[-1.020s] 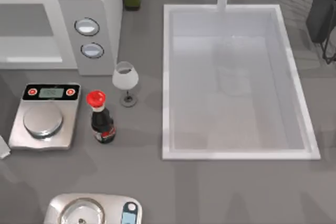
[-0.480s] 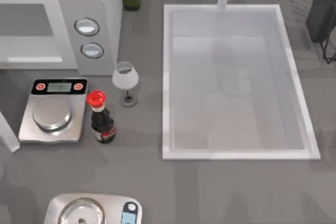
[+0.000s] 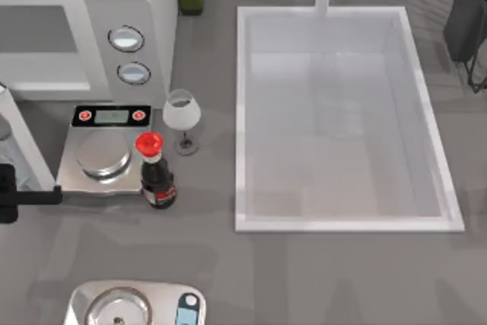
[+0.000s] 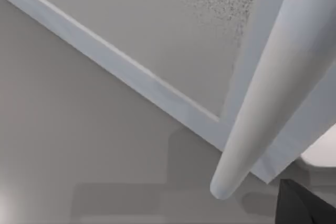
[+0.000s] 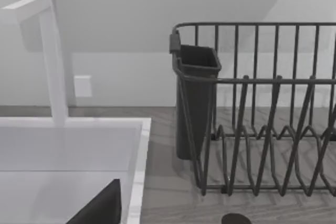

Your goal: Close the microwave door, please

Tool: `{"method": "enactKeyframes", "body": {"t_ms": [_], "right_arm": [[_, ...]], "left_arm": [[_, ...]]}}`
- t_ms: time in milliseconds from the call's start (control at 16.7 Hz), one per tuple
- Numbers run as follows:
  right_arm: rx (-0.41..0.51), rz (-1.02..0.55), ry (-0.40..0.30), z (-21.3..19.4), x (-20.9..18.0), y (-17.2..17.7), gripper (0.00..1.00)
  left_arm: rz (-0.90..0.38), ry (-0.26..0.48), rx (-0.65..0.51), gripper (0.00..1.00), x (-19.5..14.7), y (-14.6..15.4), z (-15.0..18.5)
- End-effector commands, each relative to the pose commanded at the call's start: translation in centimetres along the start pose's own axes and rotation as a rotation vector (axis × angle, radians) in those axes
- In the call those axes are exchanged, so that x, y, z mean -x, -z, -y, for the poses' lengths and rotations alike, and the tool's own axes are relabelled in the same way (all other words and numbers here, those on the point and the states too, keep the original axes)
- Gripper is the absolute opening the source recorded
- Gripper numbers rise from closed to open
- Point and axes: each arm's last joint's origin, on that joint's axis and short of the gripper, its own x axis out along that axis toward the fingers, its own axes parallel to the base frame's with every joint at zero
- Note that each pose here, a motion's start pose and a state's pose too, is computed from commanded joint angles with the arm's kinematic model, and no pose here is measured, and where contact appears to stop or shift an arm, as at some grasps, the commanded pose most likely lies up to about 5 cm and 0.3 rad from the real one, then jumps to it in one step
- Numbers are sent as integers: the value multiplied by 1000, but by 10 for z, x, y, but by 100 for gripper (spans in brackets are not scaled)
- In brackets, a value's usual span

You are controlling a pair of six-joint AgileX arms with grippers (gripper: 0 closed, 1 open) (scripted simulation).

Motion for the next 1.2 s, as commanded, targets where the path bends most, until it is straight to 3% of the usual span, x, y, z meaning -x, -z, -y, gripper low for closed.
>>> {"method": "enactKeyframes", "body": {"t_ms": [480, 1020, 1200], "right_arm": [[0, 0, 0, 0, 0, 0, 100], [0, 0, 0, 0, 0, 0, 100], [0, 0, 0, 0, 0, 0, 100]], "left_arm": [[11, -3, 8, 0, -3, -8, 3], [-6, -3, 7, 0, -72, -56, 4], [5, -3, 7, 0, -79, -62, 4]]}}
